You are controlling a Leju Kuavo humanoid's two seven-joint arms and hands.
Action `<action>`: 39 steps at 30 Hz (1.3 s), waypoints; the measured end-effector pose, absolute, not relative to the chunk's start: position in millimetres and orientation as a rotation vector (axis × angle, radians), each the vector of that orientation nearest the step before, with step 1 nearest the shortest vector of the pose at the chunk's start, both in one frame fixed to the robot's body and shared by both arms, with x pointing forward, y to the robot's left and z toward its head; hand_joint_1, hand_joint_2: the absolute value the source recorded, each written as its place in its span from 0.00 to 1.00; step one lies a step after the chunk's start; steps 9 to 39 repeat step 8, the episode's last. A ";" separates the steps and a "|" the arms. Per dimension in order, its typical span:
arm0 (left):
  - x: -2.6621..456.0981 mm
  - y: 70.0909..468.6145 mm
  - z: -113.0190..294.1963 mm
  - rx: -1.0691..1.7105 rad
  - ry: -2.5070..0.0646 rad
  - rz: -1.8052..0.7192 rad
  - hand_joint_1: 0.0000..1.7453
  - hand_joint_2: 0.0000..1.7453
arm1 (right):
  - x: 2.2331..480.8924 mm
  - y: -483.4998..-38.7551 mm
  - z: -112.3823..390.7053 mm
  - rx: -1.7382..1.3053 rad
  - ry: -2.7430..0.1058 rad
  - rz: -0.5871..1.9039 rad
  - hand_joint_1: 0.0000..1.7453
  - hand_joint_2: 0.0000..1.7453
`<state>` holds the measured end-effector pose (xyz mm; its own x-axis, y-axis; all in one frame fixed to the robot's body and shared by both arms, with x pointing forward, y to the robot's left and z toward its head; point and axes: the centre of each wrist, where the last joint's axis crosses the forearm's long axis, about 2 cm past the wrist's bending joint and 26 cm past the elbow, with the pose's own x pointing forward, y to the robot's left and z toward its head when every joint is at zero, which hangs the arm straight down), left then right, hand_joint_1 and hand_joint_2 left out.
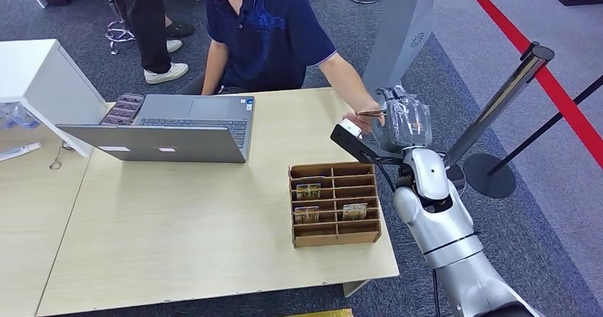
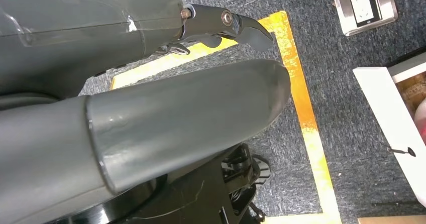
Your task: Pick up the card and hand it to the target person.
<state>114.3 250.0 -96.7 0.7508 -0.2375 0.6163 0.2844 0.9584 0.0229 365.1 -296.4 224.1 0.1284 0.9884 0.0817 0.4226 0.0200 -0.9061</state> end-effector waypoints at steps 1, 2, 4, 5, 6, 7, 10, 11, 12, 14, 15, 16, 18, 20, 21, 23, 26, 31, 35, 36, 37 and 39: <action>114.3 250.0 -96.7 -0.074 -0.663 -0.285 0.00 0.00 | 365.0 -295.6 222.9 -1.518 -1.431 0.818 0.00 1.00; 114.3 250.0 -96.7 -0.074 -0.664 -0.285 0.00 0.00 | 364.9 -295.1 221.8 -1.497 -1.436 0.810 0.00 1.00; 114.3 250.0 -96.7 -0.074 -0.664 -0.284 0.00 0.00 | 364.7 -294.3 220.0 -1.465 -1.444 0.800 0.00 1.00; 114.3 250.0 -96.7 -0.074 -0.664 -0.283 0.00 0.00 | 364.5 -293.8 219.4 -1.453 -1.447 0.797 0.00 1.00; 114.3 250.0 -96.7 -0.073 -0.664 -0.282 0.00 0.00 | 364.4 -293.4 218.9 -1.441 -1.451 0.794 0.00 1.00; 114.3 250.0 -96.7 -0.073 -0.664 -0.281 0.00 0.00 | 364.2 -293.0 218.6 -1.425 -1.458 0.785 0.00 1.00; 114.3 250.0 -96.7 -0.073 -0.664 -0.281 0.00 0.00 | 364.1 -292.8 218.5 -1.417 -1.461 0.781 0.00 1.00; 114.3 250.0 -96.7 -0.073 -0.664 -0.281 0.00 0.00 | 364.1 -292.8 218.5 -1.417 -1.461 0.781 0.00 1.00; 114.3 250.0 -96.7 -0.073 -0.664 -0.281 0.00 0.00 | 364.1 -292.8 218.5 -1.417 -1.461 0.781 0.00 1.00; 114.3 250.0 -96.7 -0.073 -0.664 -0.281 0.00 0.00 | 364.1 -292.8 218.5 -1.417 -1.461 0.781 0.00 1.00; 114.3 250.0 -96.7 -0.073 -0.664 -0.281 0.00 0.00 | 364.1 -292.8 218.5 -1.417 -1.461 0.781 0.00 1.00; 114.3 250.0 -96.7 -0.073 -0.664 -0.281 0.00 0.00 | 364.1 -292.8 218.5 -1.417 -1.461 0.781 0.00 1.00; 114.3 250.0 -96.7 -0.073 -0.664 -0.281 0.00 0.00 | 364.1 -292.8 218.5 -1.417 -1.461 0.781 0.00 1.00; 114.3 250.0 -96.7 -0.073 -0.664 -0.281 0.00 0.00 | 364.1 -292.8 218.5 -1.417 -1.461 0.781 0.00 1.00; 114.3 250.0 -96.7 -0.073 -0.664 -0.281 0.00 0.00 | 364.1 -292.8 218.5 -1.417 -1.461 0.781 0.00 1.00; 114.3 250.0 -96.7 -0.073 -0.664 -0.281 0.00 0.00 | 364.1 -292.8 218.5 -1.417 -1.461 0.781 0.00 1.00; 114.3 250.0 -96.7 -0.073 -0.664 -0.281 0.00 0.00 | 364.1 -292.8 218.5 -1.417 -1.461 0.781 0.00 1.00; 114.3 250.0 -96.7 -0.073 -0.664 -0.281 0.00 0.00 | 364.1 -292.8 218.5 -1.417 -1.461 0.781 0.00 1.00; 114.3 250.0 -96.7 -0.073 -0.664 -0.281 0.00 0.00 | 364.1 -292.8 218.5 -1.417 -1.461 0.781 0.00 1.00; 114.3 250.0 -96.7 -0.073 -0.664 -0.281 0.00 0.00 | 364.1 -292.8 218.5 -1.417 -1.461 0.781 0.00 1.00; 114.3 250.0 -96.7 -0.073 -0.664 -0.281 0.00 0.00 | 364.1 -292.8 218.5 -1.417 -1.461 0.781 0.00 1.00; 114.3 250.0 -96.7 -0.073 -0.664 -0.281 0.00 0.00 | 364.1 -292.8 218.5 -1.417 -1.461 0.781 0.00 1.00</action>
